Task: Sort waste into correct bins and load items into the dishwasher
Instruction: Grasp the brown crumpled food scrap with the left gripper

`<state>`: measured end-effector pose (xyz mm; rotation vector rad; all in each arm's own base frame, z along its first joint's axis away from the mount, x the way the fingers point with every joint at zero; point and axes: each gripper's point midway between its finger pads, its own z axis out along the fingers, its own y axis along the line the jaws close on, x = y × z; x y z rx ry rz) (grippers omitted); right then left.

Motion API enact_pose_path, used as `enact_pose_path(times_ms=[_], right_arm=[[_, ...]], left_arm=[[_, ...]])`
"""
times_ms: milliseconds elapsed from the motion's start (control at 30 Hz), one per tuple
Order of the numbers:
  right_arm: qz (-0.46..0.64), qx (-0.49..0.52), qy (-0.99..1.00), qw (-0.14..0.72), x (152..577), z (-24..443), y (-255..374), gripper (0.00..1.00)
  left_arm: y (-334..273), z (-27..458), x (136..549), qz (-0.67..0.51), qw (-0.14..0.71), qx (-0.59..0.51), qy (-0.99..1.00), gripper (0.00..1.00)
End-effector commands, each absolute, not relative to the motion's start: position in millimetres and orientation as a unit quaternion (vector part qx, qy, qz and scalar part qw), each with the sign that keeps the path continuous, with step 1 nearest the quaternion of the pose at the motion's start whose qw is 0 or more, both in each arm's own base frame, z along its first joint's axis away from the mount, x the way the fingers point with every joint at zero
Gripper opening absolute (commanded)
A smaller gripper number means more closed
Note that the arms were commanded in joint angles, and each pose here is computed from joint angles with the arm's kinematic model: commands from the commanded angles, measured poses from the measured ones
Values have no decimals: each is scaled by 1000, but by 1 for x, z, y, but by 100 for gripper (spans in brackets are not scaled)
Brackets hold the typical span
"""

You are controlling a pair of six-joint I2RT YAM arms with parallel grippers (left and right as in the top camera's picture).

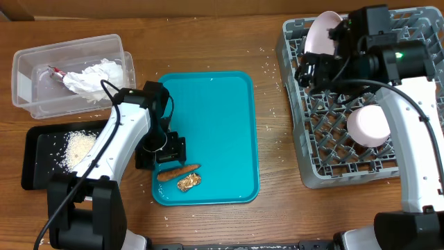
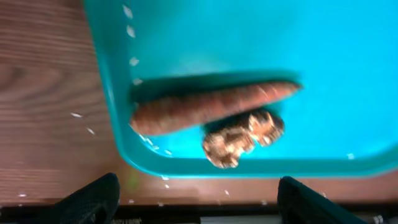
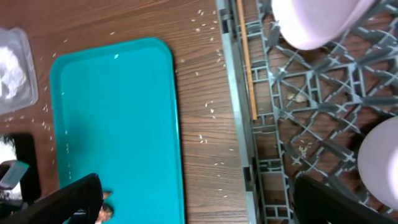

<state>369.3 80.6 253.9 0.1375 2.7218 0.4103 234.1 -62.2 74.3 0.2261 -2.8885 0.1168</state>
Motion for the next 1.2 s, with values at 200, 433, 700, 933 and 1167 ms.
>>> enact_pose_path(times_ms=[200, 433, 700, 933, 1167], right_arm=[[128, 69, 970, 198, 371, 254, 71, 100], [88, 78, 971, 207, 374, 252, 57, 100], [75, 81, 966, 236, 387, 258, 52, 100], [76, 81, 961, 254, 394, 262, 52, 100], [45, 89, 960, 260, 396, 262, 41, 100]], left_arm=[[-43, 67, 278, -19, 17, 37, -999, 87], [-42, 68, 263, -18, 49, -45, -998, 71], [-56, 68, 266, 24, 44, -54, -997, 100], [-115, 82, 259, 199, 59, -47, -977, 100], [-101, 80, 232, 118, 141, 159, -970, 77]])
